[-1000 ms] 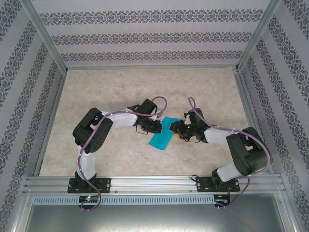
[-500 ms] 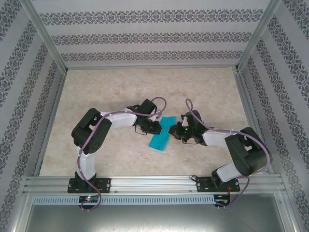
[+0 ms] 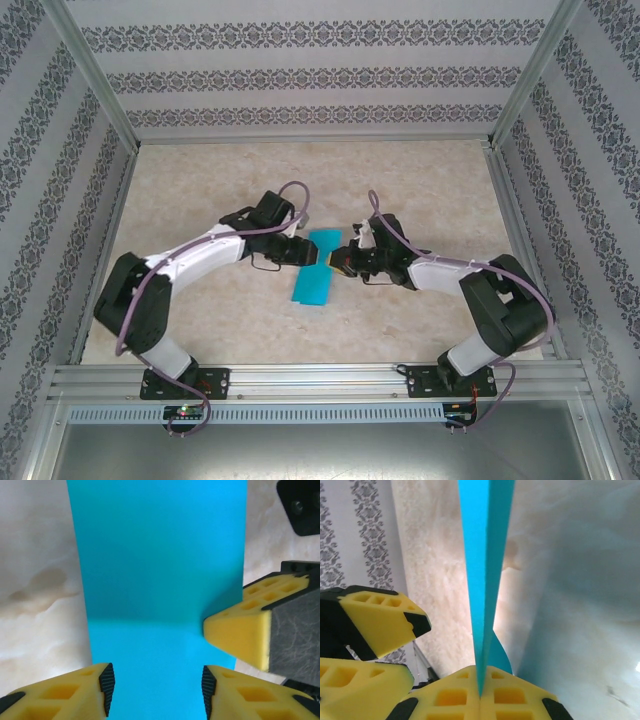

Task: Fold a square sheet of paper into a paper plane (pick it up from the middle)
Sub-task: Fold the triangle a second time at the center of the table.

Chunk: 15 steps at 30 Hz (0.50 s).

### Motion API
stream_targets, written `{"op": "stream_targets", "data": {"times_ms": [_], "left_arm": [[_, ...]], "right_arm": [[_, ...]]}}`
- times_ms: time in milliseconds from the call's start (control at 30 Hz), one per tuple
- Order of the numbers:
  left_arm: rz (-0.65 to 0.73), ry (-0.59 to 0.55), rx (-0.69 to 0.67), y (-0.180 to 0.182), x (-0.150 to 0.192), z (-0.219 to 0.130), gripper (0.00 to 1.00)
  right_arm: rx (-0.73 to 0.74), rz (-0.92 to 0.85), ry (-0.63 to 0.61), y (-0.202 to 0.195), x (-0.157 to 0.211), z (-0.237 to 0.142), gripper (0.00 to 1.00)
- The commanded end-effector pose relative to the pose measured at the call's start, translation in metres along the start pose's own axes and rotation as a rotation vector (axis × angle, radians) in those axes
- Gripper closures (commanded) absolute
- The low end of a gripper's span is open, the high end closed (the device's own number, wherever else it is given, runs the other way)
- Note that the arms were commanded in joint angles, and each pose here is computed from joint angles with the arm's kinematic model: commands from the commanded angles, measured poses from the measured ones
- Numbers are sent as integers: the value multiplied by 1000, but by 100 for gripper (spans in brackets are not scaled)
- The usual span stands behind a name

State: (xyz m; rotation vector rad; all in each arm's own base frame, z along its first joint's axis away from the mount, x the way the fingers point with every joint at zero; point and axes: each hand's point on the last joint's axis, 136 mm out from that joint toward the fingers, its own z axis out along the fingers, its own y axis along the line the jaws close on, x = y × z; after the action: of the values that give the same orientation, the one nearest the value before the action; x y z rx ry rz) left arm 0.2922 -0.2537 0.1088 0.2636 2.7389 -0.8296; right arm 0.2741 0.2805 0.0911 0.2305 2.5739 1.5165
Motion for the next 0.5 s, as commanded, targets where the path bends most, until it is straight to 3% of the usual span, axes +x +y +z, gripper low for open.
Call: {"op": "stream_targets", "data": {"times_ms": [0, 133, 467], "left_arm": [[-90, -14, -50, 20, 15, -19, 43], [-143, -44, -21, 22, 28, -32, 38], [-263, -22, 54, 29, 64, -21, 34]], "right_arm": [[-87, -44, 47, 30, -1, 8, 100], [-110, -20, 70, 25, -4, 20, 100], [-145, -2, 62, 28, -8, 26, 100]]}}
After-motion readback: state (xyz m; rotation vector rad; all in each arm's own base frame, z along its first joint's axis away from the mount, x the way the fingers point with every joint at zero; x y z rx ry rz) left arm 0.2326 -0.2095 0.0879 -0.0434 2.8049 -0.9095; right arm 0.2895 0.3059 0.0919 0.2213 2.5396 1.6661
